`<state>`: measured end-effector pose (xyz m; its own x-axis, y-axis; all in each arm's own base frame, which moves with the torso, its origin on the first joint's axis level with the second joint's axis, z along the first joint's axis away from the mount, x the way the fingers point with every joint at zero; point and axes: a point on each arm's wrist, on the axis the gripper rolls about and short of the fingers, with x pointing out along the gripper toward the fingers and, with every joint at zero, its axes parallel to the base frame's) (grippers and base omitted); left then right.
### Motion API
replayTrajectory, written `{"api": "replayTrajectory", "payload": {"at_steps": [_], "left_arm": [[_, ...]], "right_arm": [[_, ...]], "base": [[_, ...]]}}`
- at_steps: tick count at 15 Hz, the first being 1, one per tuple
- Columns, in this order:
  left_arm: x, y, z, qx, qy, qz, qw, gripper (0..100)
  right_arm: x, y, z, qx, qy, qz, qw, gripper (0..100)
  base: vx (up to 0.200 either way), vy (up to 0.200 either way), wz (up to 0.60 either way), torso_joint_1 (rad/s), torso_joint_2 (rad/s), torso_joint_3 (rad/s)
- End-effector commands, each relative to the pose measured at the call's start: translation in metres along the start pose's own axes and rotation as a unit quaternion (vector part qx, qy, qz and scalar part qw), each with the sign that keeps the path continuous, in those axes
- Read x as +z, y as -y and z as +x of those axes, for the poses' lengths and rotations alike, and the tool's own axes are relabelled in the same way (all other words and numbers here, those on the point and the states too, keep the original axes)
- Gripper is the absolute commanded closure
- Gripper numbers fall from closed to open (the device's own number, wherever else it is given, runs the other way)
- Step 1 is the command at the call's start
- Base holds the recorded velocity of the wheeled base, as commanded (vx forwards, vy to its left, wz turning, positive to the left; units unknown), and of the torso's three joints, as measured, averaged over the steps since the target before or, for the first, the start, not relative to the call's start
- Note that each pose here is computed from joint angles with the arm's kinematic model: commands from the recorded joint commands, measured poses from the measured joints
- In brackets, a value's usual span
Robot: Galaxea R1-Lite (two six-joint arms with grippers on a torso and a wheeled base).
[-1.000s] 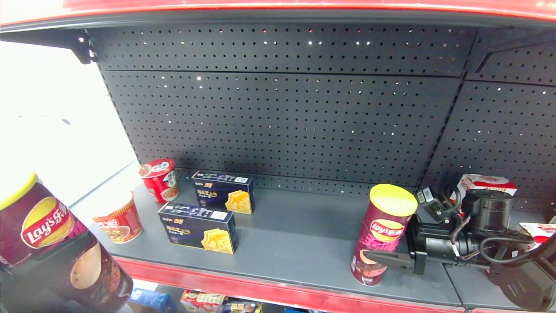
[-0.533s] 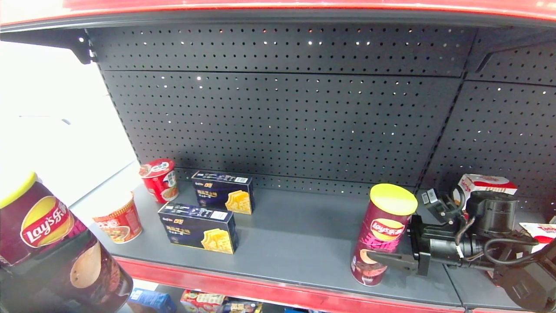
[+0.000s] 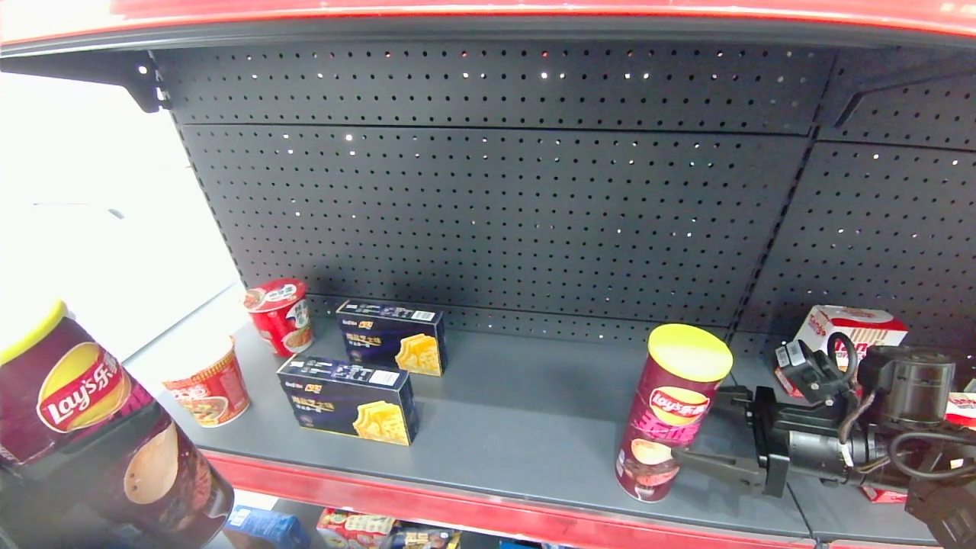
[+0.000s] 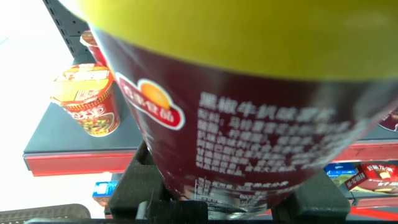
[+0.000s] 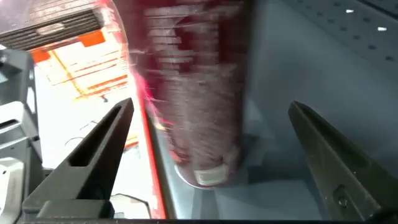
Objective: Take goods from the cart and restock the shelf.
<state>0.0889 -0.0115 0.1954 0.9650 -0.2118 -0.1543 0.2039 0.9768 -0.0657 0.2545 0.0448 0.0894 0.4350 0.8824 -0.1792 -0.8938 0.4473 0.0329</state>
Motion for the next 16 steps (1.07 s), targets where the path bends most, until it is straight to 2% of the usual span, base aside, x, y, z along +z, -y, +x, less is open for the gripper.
{"api": "replayTrajectory", "payload": {"at_steps": [1,8,11,16], "left_arm": [[0.0,0.0,0.0,0.0,0.0,0.0,1.0,100],[0.0,0.0,0.0,0.0,0.0,0.0,1.0,100],[-0.002,0.0,0.0,0.0,-0.003,-0.001,1.0,100],[-0.003,0.0,0.0,0.001,-0.003,-0.001,1.0,100]], "right_arm": [[0.0,0.003,-0.003,-0.008,0.001,0.0,1.0,0],[-0.002,0.011,-0.01,-0.028,0.001,0.004,1.0,0],[0.011,0.0,-0.006,-0.008,0.014,-0.019,1.0,0],[0.012,-0.017,-0.016,-0.008,0.013,-0.019,1.0,0]], "base": [[0.0,0.0,0.0,0.0,0.0,0.0],[0.0,0.0,0.0,0.0,0.0,0.0],[0.0,0.0,0.0,0.0,0.0,0.0],[0.0,0.0,0.0,0.0,0.0,0.0]]}}
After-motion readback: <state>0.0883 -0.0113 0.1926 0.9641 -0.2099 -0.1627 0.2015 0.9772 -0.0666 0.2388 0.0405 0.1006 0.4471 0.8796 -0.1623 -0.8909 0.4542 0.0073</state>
